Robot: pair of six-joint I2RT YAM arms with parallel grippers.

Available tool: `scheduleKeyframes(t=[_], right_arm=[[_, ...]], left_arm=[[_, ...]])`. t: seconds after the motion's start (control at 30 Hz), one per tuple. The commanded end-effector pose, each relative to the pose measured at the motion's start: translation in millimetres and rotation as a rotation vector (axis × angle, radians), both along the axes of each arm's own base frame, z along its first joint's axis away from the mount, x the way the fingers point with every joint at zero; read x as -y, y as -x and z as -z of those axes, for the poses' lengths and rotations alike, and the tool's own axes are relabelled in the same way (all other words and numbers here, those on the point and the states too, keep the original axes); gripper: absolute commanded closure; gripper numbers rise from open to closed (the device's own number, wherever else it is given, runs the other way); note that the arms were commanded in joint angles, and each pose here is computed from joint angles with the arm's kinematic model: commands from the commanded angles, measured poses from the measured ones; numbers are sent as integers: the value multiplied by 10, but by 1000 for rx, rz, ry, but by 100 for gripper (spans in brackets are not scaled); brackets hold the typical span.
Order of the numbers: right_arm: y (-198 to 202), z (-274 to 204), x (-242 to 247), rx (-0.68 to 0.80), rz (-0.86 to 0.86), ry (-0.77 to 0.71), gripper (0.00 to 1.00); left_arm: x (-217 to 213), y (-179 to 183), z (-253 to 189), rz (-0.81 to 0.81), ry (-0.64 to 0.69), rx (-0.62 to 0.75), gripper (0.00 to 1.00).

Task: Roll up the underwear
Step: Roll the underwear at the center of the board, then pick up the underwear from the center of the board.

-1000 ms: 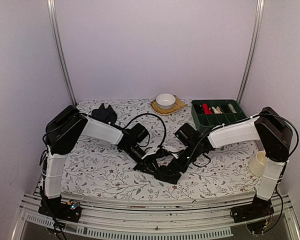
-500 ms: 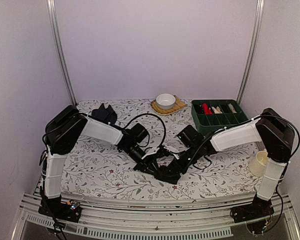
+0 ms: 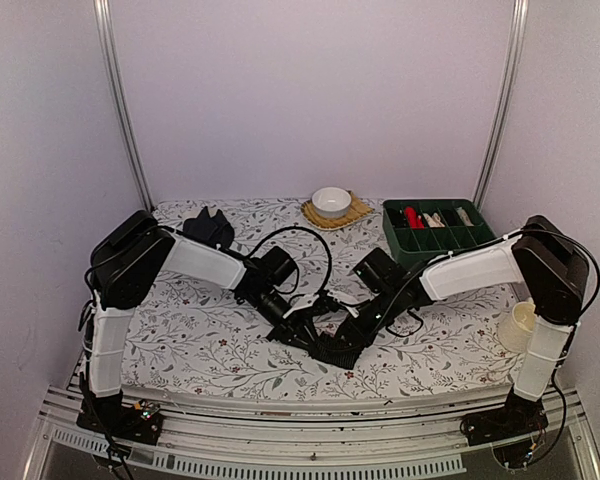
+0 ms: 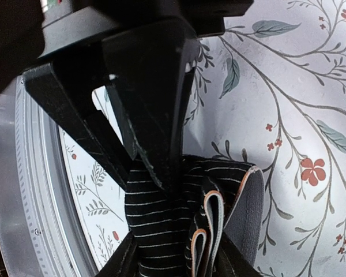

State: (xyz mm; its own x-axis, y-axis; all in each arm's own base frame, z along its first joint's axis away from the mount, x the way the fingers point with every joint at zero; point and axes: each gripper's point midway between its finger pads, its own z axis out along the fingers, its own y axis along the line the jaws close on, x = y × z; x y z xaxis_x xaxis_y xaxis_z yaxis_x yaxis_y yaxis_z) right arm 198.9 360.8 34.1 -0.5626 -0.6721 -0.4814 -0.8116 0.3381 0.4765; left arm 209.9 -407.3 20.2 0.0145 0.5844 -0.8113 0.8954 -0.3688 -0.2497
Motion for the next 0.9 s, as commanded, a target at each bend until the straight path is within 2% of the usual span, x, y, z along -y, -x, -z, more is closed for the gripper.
scheduleKeyframes(t=[0.0,0.03,0.1,0.23,0.43,0.47,0.5,0.53,0.87], right_arm=[[323,52,-42,-61,-103,17,73],[313,42,-42,-55,-101,17,77],[294,15,-42,-43,-94,16,85],[254,-61,-60,-21,-80,5,95],[227,-117,-69,-6,-63,-8,97],[217,-123,-67,-2,-58,-9,97],[205,-136,-67,4,-54,-10,97],[193,-147,-65,13,-48,-10,97],[-64,-591,139,139,84,-36,97]], left_arm=[[-390,-116,670,-113,-288,38,100],[-389,-116,652,-112,-285,43,99],[-393,-129,619,-116,-279,58,81],[-435,-117,566,-106,-274,97,59],[-517,-163,486,-106,-279,196,26],[-521,-167,457,-107,-275,202,19],[-525,-166,425,-106,-271,211,7],[-528,-169,401,-105,-269,220,2],[-528,-151,186,-104,-227,249,1]])
